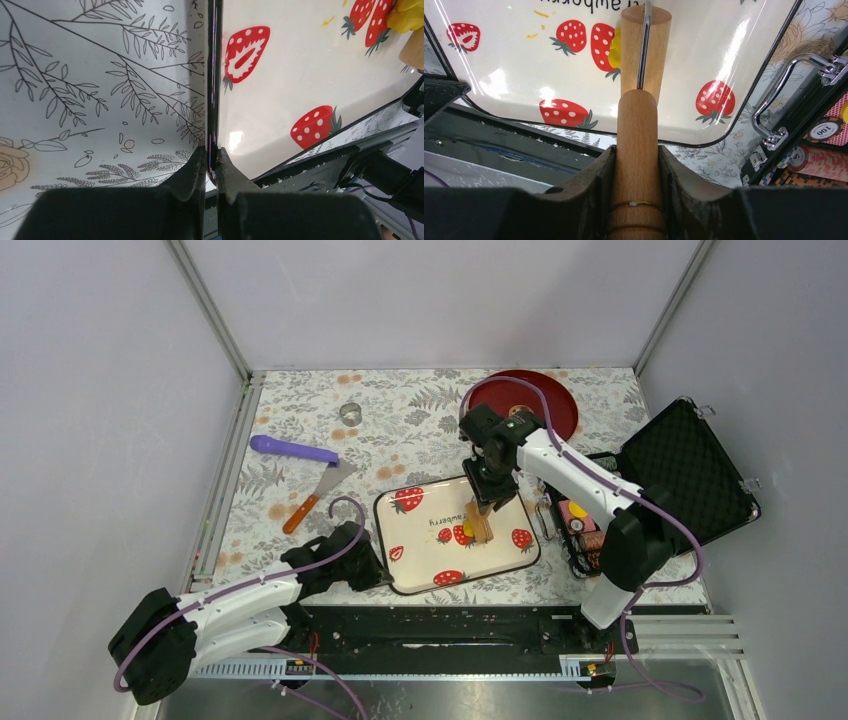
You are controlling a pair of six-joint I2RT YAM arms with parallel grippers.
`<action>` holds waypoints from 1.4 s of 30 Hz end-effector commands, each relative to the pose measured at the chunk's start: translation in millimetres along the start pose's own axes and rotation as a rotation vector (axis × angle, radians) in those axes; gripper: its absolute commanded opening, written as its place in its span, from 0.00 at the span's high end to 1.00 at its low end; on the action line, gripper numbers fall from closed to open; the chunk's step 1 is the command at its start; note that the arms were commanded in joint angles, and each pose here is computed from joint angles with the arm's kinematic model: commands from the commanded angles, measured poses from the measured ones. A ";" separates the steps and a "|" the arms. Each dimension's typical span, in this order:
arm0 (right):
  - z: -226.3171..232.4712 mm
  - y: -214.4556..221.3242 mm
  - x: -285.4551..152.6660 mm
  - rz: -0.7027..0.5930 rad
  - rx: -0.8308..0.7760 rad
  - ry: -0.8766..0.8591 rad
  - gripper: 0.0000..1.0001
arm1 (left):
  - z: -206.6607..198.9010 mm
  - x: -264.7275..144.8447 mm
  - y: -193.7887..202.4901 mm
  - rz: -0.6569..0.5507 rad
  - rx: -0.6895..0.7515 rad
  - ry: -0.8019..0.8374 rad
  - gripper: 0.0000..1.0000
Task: Roll out the dumpling wrappers from the dough
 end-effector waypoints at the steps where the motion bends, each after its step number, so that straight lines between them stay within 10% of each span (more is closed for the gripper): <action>1: 11.2 3.2 24.2 0.057 -0.013 -0.022 1.00 | 18.0 5.8 -3.6 -0.042 -0.005 -0.067 1.00; 42: 25.9 2.6 51.8 0.095 -0.039 -0.023 1.00 | 17.9 6.6 -3.3 -0.038 -0.003 -0.071 1.00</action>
Point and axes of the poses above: each gripper's point midway between its finger pads, its own x axis out along the fingers, its own z axis along the line the jaws close on, y = z × x, the point moved 3 cm from there along -x, back along the fingers, and after that the axes turned 9 degrees about -x, right-handed, at the moved point
